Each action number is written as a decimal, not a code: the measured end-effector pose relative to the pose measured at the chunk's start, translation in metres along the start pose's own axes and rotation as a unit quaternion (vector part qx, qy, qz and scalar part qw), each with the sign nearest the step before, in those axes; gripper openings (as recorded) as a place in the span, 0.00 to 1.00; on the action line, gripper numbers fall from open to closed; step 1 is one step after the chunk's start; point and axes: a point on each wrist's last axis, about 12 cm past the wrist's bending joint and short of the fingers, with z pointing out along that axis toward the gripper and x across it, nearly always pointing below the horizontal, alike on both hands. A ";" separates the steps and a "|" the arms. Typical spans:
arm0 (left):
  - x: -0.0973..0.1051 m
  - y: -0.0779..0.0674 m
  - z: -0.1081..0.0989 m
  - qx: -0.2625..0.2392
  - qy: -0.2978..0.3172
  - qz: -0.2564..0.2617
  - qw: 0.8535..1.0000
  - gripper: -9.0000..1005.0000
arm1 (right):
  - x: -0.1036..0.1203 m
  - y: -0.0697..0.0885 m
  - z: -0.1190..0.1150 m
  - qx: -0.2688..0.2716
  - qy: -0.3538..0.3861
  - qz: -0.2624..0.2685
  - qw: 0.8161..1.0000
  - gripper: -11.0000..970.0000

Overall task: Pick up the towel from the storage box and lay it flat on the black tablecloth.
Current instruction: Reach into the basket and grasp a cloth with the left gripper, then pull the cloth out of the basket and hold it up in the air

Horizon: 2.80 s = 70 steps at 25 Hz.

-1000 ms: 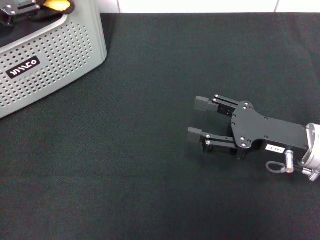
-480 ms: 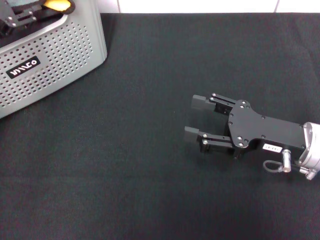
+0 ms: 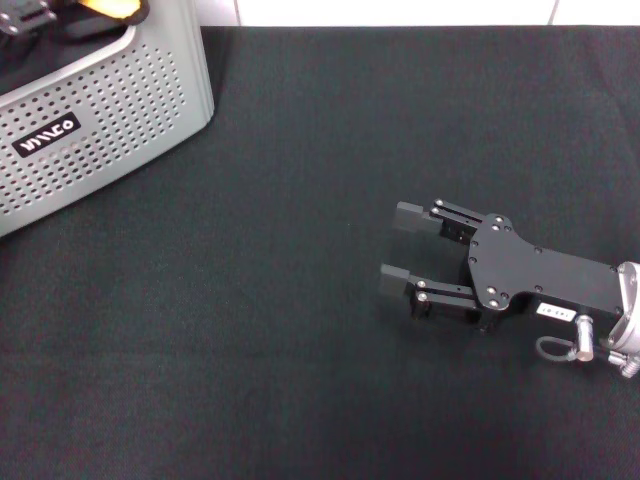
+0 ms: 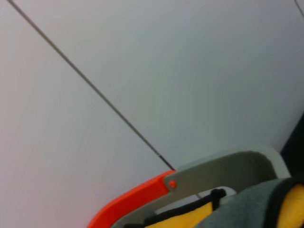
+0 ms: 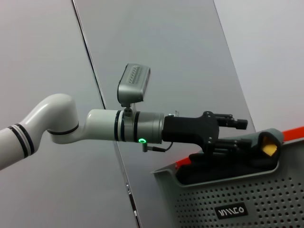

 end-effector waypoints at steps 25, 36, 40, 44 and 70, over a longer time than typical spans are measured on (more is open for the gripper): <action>0.008 -0.006 -0.008 -0.020 0.058 0.026 0.998 0.37 | 0.000 0.001 0.000 -0.006 -0.002 -0.002 1.000 0.82; 0.006 0.000 -0.009 -0.042 0.050 0.016 0.998 0.31 | -0.001 0.001 0.000 -0.004 -0.004 -0.004 1.000 0.82; 0.007 -0.002 -0.006 -0.037 0.053 0.017 0.998 0.29 | -0.001 0.001 0.000 -0.003 -0.004 -0.006 1.000 0.82; 0.008 -0.005 0.001 -0.038 0.054 0.015 0.998 0.18 | 0.000 0.001 0.000 -0.003 -0.005 -0.006 1.000 0.82; -0.102 -0.003 -0.075 0.061 -0.276 -0.163 0.945 0.04 | -0.028 0.018 0.052 0.079 -0.077 -0.391 0.914 0.81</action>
